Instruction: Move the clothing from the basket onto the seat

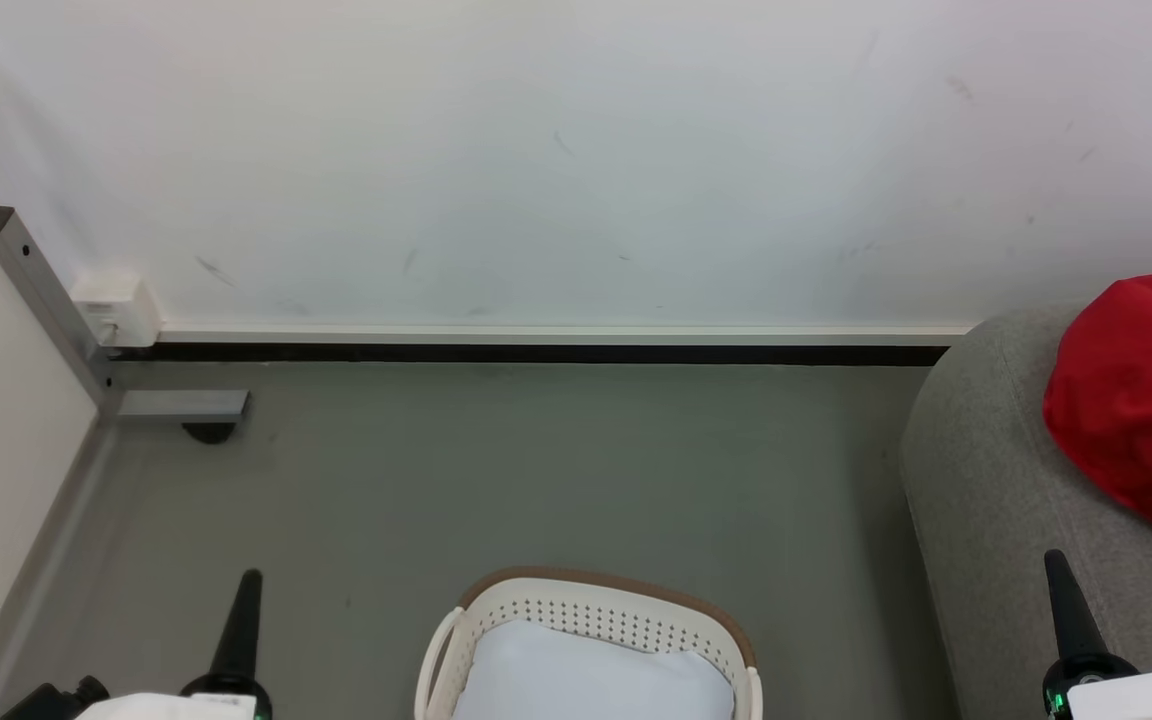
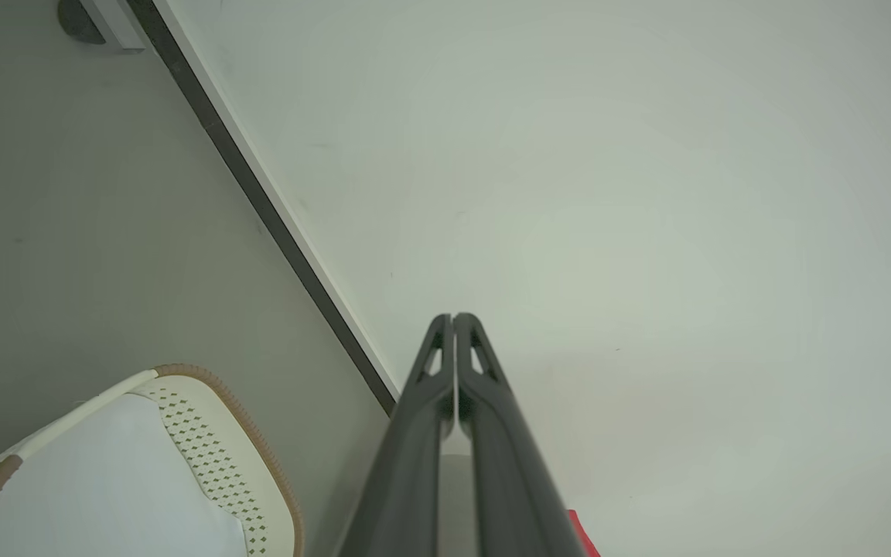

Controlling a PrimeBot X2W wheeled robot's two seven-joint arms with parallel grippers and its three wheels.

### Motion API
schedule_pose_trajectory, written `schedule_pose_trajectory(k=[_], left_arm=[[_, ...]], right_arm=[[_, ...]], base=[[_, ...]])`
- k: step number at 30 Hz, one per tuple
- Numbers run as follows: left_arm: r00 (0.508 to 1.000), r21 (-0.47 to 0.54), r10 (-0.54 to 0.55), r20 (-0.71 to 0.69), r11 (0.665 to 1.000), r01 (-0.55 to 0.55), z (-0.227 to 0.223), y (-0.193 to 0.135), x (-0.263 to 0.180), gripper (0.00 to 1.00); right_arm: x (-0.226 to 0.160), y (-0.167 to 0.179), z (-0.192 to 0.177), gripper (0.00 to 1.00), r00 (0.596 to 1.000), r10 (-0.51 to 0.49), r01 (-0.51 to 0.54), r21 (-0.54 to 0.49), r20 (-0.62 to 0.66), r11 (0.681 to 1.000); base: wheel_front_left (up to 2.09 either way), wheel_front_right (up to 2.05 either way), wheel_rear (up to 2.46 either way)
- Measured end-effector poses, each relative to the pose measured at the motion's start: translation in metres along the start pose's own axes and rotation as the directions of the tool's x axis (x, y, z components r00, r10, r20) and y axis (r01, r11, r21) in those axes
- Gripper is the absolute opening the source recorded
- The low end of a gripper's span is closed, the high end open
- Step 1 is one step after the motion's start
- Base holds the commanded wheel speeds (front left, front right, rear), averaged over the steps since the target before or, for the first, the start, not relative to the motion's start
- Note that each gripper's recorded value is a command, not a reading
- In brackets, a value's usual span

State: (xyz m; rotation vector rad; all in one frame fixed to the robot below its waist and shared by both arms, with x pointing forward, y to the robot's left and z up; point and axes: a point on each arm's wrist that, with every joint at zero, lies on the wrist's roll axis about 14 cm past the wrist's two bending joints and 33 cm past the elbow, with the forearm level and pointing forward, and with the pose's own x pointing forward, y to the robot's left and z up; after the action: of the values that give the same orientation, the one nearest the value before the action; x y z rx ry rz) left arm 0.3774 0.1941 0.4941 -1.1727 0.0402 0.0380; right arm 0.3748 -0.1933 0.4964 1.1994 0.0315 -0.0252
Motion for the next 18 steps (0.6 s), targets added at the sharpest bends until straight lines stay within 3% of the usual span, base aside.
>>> schedule_pose_trajectory(k=[18], left_arm=[[1.0,-0.162,-0.012,-0.003,0.987,0.011,0.0024,-0.0029,0.0042,0.0]], right_arm=[[0.0034,-0.0007,0.0033,0.0,1.0,-0.001,0.001,0.144,0.0,0.99]], base=[[0.0,0.0,0.0]])
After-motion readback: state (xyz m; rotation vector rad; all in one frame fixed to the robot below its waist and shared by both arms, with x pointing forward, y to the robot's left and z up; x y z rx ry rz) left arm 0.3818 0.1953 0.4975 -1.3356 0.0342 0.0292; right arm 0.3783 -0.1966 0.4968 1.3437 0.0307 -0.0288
